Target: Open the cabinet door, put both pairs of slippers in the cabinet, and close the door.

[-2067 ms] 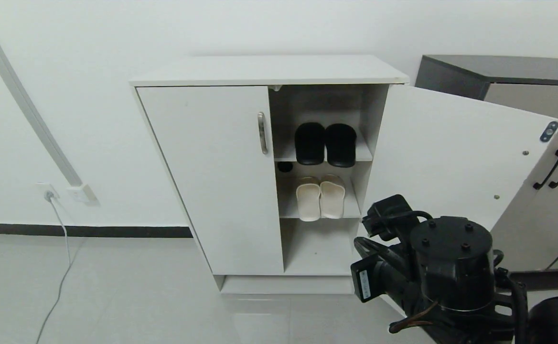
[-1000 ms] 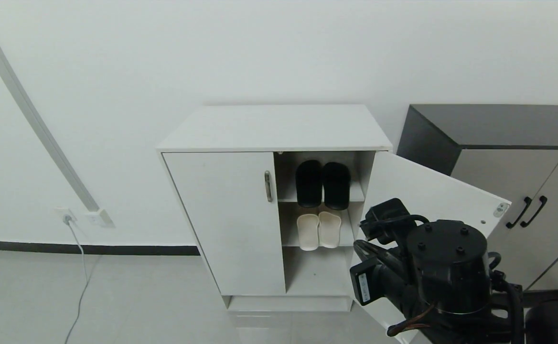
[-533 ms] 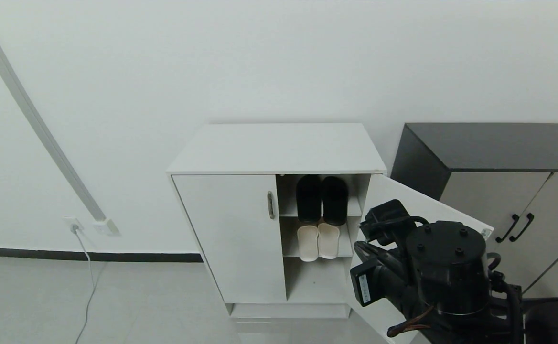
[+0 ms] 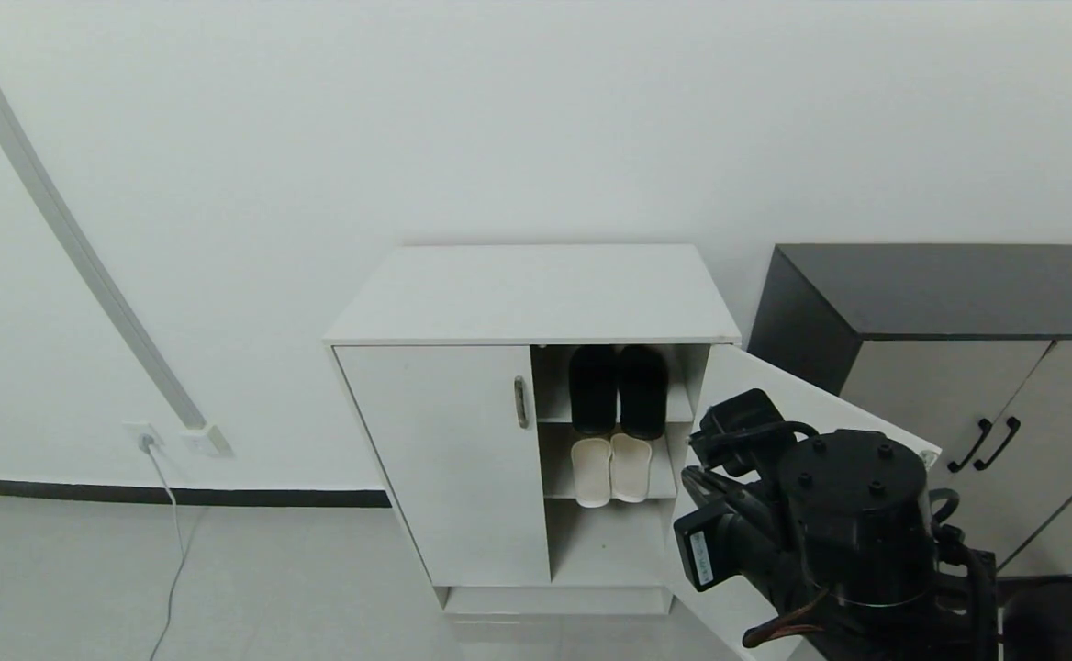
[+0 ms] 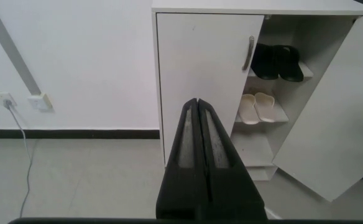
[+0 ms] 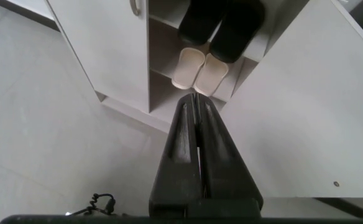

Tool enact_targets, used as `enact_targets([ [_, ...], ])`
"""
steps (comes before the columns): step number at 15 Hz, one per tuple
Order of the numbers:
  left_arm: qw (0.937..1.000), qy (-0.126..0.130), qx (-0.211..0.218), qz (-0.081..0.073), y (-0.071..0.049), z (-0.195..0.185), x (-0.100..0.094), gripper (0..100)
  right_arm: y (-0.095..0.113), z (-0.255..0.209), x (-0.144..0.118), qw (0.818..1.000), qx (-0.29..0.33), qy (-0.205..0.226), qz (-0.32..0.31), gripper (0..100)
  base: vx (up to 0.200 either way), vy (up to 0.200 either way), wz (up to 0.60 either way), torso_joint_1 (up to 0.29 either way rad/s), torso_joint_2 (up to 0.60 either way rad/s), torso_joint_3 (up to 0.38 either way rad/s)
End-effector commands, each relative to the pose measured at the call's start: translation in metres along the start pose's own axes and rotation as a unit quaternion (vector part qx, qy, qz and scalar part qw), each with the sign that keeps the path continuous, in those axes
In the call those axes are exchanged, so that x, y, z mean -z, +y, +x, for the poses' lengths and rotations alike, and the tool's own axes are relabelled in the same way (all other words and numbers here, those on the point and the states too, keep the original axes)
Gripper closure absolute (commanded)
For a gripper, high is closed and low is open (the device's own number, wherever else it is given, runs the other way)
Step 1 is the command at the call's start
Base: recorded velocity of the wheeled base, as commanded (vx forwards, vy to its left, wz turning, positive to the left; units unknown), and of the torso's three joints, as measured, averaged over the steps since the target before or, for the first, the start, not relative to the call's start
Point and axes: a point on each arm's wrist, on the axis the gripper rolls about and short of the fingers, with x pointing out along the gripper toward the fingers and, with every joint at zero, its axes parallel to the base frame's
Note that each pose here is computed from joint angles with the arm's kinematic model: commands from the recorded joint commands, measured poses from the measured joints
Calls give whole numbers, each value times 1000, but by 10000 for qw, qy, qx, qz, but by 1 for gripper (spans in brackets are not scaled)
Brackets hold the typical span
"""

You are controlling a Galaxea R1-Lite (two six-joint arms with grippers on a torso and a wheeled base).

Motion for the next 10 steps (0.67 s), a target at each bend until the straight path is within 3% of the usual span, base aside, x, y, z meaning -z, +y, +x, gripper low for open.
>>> enact_targets([
  [1,10000,-2,-4,-1,0,0,0,100,-1,1,1,10000,19,17,-3,100,0,0,0,0,0,0],
  [7,10000,-2,-4,-1,0,0,0,100,-1,0,1,10000,20,23,-7,100,0,0,0,0,0,0],
  [10,10000,-2,-4,-1,0,0,0,100,-3,2,1,10000,49,28,3,100,0,0,-600,2,1,5],
])
